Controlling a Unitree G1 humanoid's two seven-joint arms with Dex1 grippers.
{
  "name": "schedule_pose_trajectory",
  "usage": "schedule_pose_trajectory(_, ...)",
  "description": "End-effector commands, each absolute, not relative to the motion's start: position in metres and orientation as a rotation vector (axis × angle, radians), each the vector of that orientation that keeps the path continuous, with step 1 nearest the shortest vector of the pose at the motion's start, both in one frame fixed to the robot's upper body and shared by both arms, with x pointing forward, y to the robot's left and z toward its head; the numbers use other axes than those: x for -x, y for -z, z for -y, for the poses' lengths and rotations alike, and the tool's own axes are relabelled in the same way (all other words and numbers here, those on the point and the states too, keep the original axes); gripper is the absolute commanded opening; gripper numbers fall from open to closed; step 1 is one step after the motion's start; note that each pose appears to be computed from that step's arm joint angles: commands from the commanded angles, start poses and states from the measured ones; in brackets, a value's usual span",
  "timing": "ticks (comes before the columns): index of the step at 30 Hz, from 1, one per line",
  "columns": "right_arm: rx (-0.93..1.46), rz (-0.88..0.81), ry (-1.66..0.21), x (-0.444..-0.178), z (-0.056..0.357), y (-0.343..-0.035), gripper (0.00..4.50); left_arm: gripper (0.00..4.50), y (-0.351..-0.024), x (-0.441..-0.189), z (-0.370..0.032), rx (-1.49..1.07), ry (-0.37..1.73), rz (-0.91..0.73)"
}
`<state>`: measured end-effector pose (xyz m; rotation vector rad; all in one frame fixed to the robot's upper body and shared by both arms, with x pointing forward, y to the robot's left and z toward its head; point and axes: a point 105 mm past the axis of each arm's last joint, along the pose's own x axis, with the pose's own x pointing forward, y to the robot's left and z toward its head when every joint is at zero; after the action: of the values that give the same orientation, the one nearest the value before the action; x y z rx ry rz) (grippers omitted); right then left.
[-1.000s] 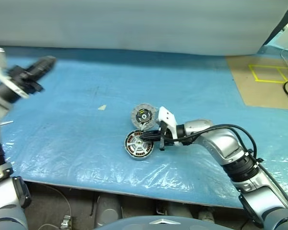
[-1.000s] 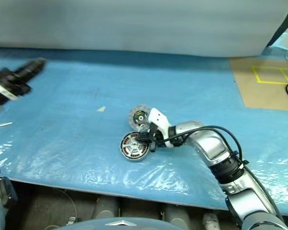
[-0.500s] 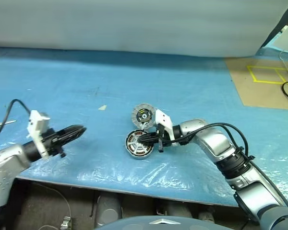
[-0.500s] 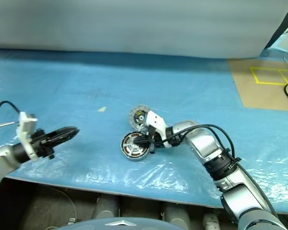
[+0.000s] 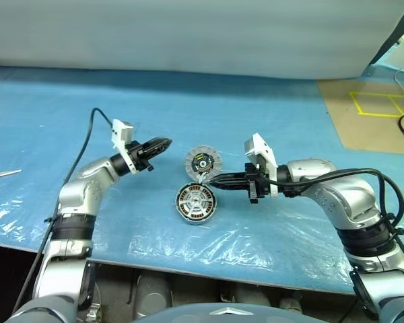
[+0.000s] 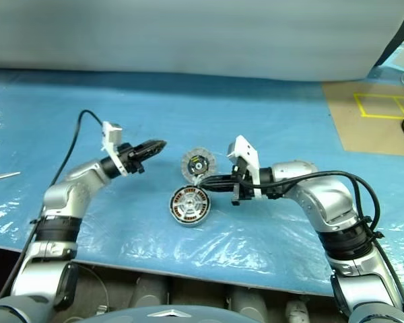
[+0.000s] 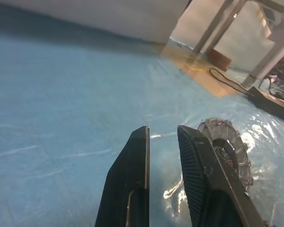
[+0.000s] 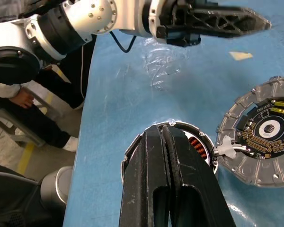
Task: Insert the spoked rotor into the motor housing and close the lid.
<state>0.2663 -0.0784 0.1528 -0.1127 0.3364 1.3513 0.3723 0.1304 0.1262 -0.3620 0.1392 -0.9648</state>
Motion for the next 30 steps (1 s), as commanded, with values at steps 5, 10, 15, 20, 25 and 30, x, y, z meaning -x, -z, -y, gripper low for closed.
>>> schedule_pose_trajectory(5, 0.115, -0.306, -1.315, -0.255, 0.078, -0.161, 0.00, 0.97, -0.128, -0.411, -0.112, 0.424, 0.983, -0.189)
schedule_pose_trajectory(10, 0.126, -0.322, -1.276, -0.251, 0.082, -0.160, 0.00, 0.97, -0.119, -0.410, -0.092, 0.414, 1.056, -0.278)
schedule_pose_trajectory(15, 0.139, -0.336, -1.229, -0.250, 0.089, -0.159, 0.00, 0.97, -0.100, -0.397, -0.074, 0.323, 1.154, -0.384)
schedule_pose_trajectory(20, 0.155, -0.353, -1.203, -0.245, 0.093, -0.156, 0.00, 0.97, -0.099, -0.388, -0.059, 0.285, 1.258, -0.383)
schedule_pose_trajectory(25, 0.169, -0.362, -1.177, -0.243, 0.097, -0.155, 0.00, 0.97, -0.113, -0.387, -0.047, 0.303, 1.320, -0.324)
schedule_pose_trajectory(30, 0.173, -0.368, -1.173, -0.242, 0.099, -0.154, 0.00, 0.97, -0.131, -0.380, -0.038, 0.278, 1.443, -0.284)
